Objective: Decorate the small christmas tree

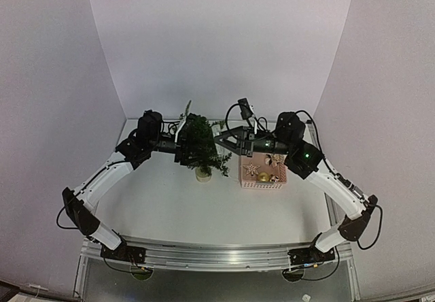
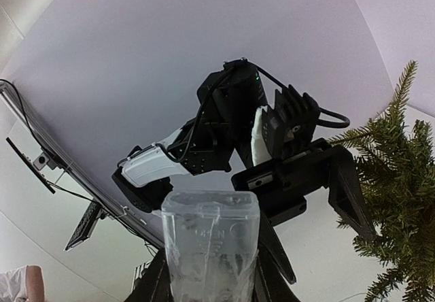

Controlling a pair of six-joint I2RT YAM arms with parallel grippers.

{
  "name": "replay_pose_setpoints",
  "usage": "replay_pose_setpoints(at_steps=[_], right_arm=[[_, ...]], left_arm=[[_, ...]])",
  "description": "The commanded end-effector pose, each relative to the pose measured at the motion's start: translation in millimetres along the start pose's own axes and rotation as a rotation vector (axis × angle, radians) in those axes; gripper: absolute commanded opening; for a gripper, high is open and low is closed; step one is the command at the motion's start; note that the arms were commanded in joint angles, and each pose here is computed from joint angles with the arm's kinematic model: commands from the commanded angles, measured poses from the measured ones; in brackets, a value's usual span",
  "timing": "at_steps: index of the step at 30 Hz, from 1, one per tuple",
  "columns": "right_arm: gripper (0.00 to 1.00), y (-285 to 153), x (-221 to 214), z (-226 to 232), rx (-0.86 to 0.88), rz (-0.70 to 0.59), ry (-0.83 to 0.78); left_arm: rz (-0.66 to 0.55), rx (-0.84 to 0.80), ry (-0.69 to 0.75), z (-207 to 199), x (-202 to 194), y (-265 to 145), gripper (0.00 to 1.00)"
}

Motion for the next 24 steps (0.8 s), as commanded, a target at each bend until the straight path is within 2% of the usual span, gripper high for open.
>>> replay_pose_setpoints(at_steps=[1, 6, 10, 17, 20, 24], right_arm=[[0.07, -2, 3, 16, 0.076, 0.018, -0.033], [0.06, 4, 1, 17, 0.121, 0.075, -0.007], [0.06, 7, 1, 14, 0.128, 0.089, 0.0], [0.05, 13, 2, 11, 0.134, 0.101, 0.011], [0.05, 16, 2, 8, 0.134, 0.107, 0.018], [0.05, 22, 3, 5, 0.142, 0.118, 0.028]], left_arm=[[-0.034, -0.095, 0.338, -30, 15, -7, 0.8], [-0.033, -0.05, 0.721, -41, 26, -14, 0.88], [-0.014, -0.095, 1.042, -57, 13, -15, 0.93], [-0.032, -0.064, 1.494, -57, 1, -8, 0.94], [-0.059, -0.047, 1.609, -56, -4, -3, 0.9], [-0.065, -0.043, 1.645, -51, -4, 7, 0.8]])
Point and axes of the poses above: each gripper's point midway between its finger pads, its own y axis out along the fingers, its own z axis along the line the jaws close on, x = y × z, the point moved 8 cm from there along -y, back along the fingers, and after that the axes turned 11 degrees about y, right-handed, at the moved point
